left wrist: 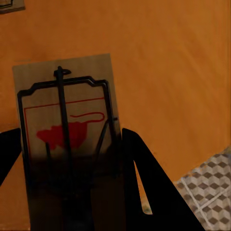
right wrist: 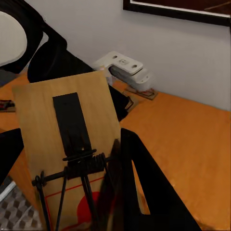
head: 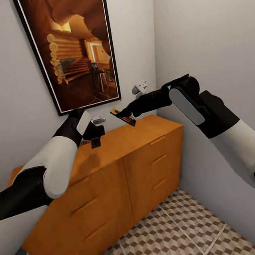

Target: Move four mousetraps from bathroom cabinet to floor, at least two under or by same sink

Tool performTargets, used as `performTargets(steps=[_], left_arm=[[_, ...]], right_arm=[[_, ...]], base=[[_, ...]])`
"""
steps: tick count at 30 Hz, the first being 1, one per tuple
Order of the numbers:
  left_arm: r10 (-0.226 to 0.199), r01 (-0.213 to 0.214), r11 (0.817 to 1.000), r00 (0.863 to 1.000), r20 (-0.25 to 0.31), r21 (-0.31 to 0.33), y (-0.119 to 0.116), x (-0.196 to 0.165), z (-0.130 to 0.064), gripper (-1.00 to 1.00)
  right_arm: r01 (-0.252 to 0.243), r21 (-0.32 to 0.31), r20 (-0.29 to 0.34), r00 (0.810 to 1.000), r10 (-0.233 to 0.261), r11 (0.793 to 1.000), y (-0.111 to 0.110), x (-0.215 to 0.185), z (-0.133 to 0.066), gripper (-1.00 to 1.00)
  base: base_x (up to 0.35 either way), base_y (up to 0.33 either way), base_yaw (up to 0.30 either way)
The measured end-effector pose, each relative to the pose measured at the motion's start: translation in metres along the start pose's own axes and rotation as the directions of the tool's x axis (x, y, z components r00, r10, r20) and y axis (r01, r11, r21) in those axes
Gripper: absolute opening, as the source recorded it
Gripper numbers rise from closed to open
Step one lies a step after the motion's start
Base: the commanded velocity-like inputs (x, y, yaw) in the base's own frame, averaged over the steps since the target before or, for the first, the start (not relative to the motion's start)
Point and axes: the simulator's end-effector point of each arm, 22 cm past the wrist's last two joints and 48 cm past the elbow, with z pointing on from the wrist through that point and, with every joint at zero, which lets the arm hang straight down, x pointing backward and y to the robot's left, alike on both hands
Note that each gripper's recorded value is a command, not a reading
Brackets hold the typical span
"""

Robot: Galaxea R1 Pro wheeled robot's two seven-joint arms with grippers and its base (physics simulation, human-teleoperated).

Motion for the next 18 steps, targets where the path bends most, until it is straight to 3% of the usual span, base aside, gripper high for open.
performTargets(steps=[3,5,9,11,16,18], left_arm=[[0.002,-0.002,1.0,1.0,0.0,0.0,-0.001,0.0,0.0,-1.0],[0.002,-0.002,1.0,1.0,0.001,0.001,-0.001,0.0,0.0,-1.0],[0.001,-0.001,1.0,1.0,-0.003,0.002,-0.001,0.002,0.001,-1.0],[0.002,-0.001,1.0,1.0,-0.021,0.013,-0.006,0.01,0.006,-1.0],[-0.016,0.023,0.998,0.993,-0.12,0.058,-0.021,0.046,0.024,-1.0],[-0.021,0.031,0.997,0.991,-0.133,0.069,-0.025,0.051,0.025,-1.0]], right_arm=[[-0.01,-0.022,-0.105,0.994,0.008,1.0,0.012,0.057,0.026,-1.0],[-0.021,-0.032,-0.137,0.99,0.016,0.999,0.016,0.079,0.033,-1.0],[-0.032,-0.036,-0.152,0.988,0.026,0.999,0.017,0.091,0.036,-1.0],[-0.073,-0.023,-0.189,0.98,0.067,0.997,0.011,0.125,0.039,-1.0],[-0.111,0.033,-0.217,0.969,0.116,0.993,-0.019,0.179,0.026,-1.0],[-0.119,0.037,-0.213,0.969,0.124,0.992,-0.023,0.189,0.024,-1.0]], base=[[-0.328,0.0,0.0],[-0.266,0.0,0.0],[-0.216,0.0,0.0],[-0.2,0.0,0.0],[-0.204,0.0,0.0],[-0.235,0.0,0.0]])
